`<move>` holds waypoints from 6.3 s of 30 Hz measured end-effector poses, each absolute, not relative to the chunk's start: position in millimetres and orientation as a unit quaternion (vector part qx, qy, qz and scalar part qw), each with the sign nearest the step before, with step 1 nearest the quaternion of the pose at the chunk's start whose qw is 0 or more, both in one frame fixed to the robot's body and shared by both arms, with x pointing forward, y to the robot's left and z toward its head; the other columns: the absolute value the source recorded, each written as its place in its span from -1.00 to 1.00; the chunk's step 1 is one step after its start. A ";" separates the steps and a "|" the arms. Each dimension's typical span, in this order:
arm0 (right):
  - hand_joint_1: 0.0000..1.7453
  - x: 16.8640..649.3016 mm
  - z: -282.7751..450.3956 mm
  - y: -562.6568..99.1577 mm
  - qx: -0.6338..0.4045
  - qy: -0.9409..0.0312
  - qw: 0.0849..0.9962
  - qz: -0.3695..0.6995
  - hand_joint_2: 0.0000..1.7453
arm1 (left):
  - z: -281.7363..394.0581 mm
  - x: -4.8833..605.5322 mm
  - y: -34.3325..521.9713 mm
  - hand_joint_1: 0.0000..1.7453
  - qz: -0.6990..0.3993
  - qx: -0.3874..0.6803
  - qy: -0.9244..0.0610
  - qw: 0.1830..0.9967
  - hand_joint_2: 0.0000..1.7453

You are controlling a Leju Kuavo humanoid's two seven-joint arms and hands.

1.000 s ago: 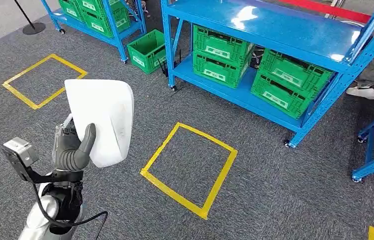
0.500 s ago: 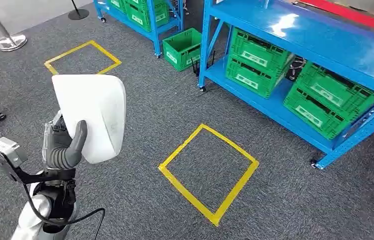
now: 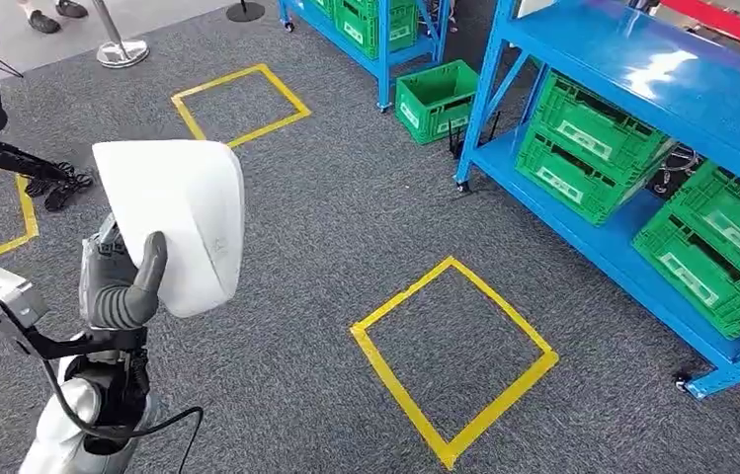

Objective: Take the parts from the cabinet and place them on the table.

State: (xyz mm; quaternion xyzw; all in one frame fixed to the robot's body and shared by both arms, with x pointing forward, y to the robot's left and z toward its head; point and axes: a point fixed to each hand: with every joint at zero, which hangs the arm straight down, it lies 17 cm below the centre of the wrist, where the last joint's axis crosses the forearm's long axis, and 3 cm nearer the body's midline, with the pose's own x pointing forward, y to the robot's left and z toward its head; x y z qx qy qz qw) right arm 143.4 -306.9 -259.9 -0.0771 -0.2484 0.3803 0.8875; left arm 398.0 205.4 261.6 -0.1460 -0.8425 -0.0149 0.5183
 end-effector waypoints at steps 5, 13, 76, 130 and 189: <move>-1.00 137.9 -261.4 -307.6 -0.077 -0.244 0.889 0.380 -1.00 | 262.9 398.2 210.1 1.00 -0.014 -0.140 -0.844 0.517 1.00; -1.00 145.4 -259.4 -300.2 -0.075 -0.254 0.887 0.378 -1.00 | 266.3 398.1 210.3 1.00 -0.021 -0.133 -0.847 0.514 1.00; -1.00 158.9 -255.7 -268.4 -0.064 -0.275 0.902 0.328 -1.00 | 267.0 401.2 217.6 1.00 -0.031 -0.133 -0.841 0.524 1.00; -1.00 172.2 -254.3 -279.4 -0.074 -0.264 0.888 0.368 -1.00 | 245.1 423.2 234.6 1.00 -0.002 -0.103 -0.833 0.544 1.00; -1.00 173.6 -254.6 -270.2 -0.066 -0.257 0.891 0.368 -1.00 | 244.0 425.9 244.0 1.00 -0.004 -0.075 -0.834 0.546 1.00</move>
